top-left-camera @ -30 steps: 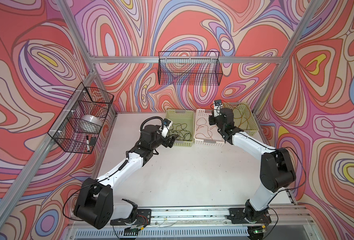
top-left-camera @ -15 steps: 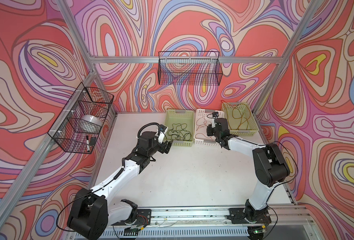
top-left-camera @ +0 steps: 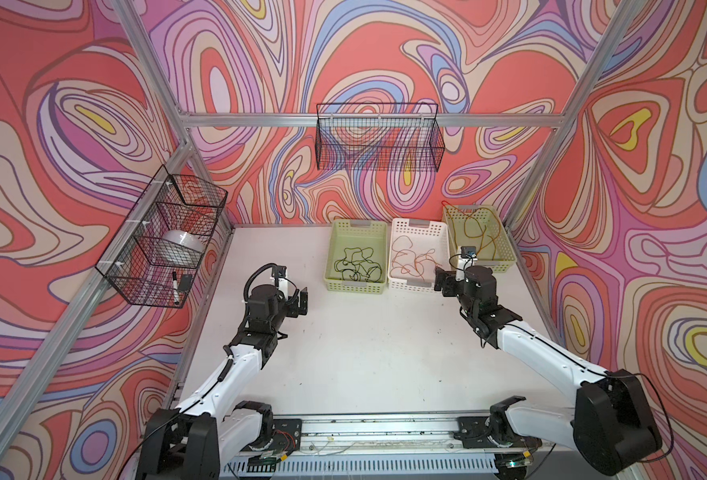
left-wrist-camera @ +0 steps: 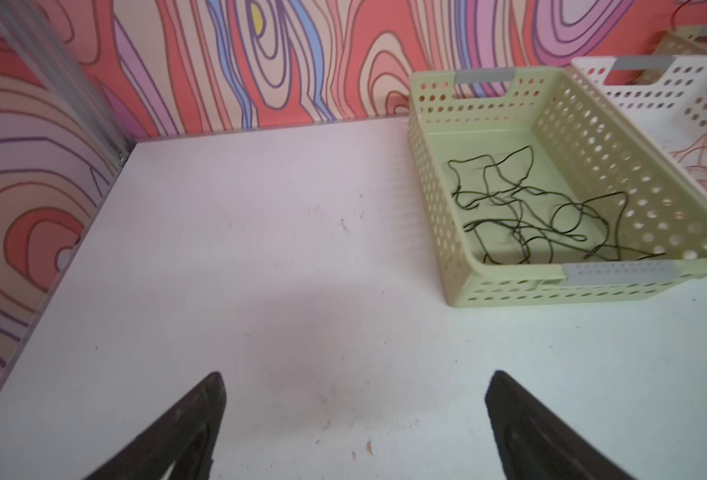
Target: Untangle the cables
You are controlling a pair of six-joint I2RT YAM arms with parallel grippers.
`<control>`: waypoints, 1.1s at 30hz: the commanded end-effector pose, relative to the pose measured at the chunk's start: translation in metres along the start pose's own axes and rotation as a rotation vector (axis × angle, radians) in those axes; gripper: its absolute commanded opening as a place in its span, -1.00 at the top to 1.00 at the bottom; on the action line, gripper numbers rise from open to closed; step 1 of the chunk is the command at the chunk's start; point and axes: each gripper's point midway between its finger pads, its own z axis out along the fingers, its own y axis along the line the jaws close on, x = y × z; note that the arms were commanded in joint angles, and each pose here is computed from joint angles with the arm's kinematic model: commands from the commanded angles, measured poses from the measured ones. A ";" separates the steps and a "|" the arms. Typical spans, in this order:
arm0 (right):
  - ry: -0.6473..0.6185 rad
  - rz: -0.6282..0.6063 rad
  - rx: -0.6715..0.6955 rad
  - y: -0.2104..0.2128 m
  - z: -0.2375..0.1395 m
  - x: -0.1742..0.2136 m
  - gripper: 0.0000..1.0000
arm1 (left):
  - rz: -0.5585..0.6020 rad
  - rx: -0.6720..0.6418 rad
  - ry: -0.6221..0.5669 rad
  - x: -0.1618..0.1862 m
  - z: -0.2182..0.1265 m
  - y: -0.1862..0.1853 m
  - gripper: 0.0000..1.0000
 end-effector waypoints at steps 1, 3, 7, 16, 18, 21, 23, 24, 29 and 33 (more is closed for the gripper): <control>-0.019 -0.015 0.115 -0.033 -0.012 0.022 -0.97 | -0.044 -0.075 -0.047 0.005 0.004 0.016 -1.00; -0.056 -0.018 0.157 -0.047 -0.017 0.037 -0.97 | -0.035 -0.107 -0.049 0.012 0.008 0.021 -1.00; -0.061 0.076 0.174 -0.069 -0.010 0.066 -0.97 | -0.023 -0.175 -0.089 0.020 0.019 0.033 -1.00; -0.140 0.047 0.067 -0.055 0.025 0.050 -0.96 | -0.008 -0.140 -0.192 0.022 0.039 0.040 -1.00; -0.155 0.060 0.032 -0.053 0.035 0.047 -0.97 | 0.000 -0.129 -0.216 0.026 0.042 0.038 -1.00; -0.103 0.060 0.009 -0.053 0.049 0.049 -0.97 | 0.001 -0.115 -0.184 0.028 0.042 0.036 -1.00; -0.083 0.079 -0.020 -0.055 0.053 0.050 -0.97 | 0.016 -0.096 -0.192 0.026 0.046 0.033 -1.00; -0.082 0.081 -0.037 -0.055 0.053 0.051 -0.97 | 0.018 -0.094 -0.191 0.026 0.047 0.032 -1.00; -0.109 0.075 -0.092 -0.055 0.050 0.048 -0.97 | 0.022 -0.084 -0.176 0.027 0.048 0.031 -1.00; -0.156 0.041 -0.098 -0.059 0.058 0.045 -0.97 | 0.026 -0.074 -0.150 0.028 0.052 0.029 -1.00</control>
